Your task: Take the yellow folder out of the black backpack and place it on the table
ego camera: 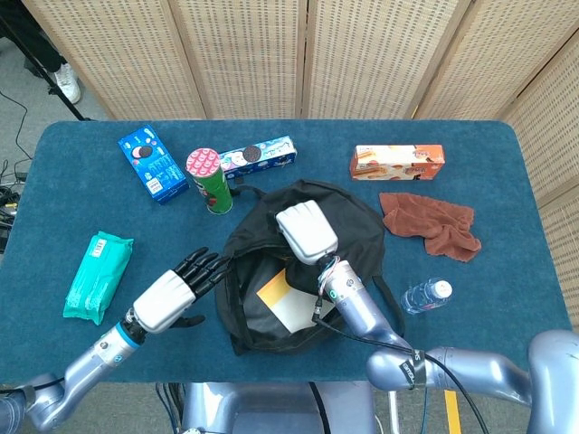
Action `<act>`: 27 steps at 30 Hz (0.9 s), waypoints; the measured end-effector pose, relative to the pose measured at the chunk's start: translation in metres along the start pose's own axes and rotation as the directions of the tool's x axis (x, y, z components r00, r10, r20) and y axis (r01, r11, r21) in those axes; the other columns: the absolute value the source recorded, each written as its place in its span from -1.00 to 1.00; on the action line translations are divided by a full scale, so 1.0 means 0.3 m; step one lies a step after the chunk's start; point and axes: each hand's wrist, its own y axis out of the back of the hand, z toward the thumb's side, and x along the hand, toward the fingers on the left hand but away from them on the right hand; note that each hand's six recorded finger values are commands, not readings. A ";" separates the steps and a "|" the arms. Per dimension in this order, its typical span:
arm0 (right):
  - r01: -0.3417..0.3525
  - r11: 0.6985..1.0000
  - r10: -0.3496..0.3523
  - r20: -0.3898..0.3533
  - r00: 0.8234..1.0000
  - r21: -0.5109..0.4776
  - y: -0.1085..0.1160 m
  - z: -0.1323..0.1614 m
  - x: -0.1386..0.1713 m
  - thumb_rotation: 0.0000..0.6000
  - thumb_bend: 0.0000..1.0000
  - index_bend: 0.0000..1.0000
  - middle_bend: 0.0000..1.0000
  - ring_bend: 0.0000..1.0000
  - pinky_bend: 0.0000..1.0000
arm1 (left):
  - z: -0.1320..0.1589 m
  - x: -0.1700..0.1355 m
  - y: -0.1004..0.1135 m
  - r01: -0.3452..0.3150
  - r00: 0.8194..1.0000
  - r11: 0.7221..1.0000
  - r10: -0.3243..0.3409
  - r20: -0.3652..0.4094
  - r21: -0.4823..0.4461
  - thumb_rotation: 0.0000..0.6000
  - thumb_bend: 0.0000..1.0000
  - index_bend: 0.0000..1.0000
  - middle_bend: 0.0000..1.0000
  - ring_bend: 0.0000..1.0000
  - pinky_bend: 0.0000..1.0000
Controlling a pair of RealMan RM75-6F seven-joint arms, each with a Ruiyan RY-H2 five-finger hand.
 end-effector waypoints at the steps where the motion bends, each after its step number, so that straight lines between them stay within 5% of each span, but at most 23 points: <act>1: 0.000 1.000 0.000 0.001 1.000 -0.002 0.003 -0.001 0.000 1.00 0.09 0.29 0.39 0.34 0.32 | 0.007 0.011 -0.007 0.007 1.000 1.000 -0.007 0.008 -0.003 1.00 -1.00 -1.00 -1.00 -1.00 -1.00; 15: -0.015 1.000 0.015 -0.004 1.000 0.001 0.028 -0.010 -0.018 1.00 0.09 0.29 0.39 0.34 0.32 | 0.078 0.095 -0.062 0.022 0.996 0.999 -0.018 0.084 -0.048 1.00 -1.00 -0.99 -1.00 -1.00 -1.00; 27: -0.025 0.999 0.023 -0.048 0.999 -0.036 0.064 0.037 -0.016 1.00 0.09 0.29 0.39 0.34 0.32 | 0.128 0.242 -0.141 0.105 0.988 0.994 -0.104 0.116 -0.009 1.00 -1.00 -0.99 -1.00 -1.00 -1.00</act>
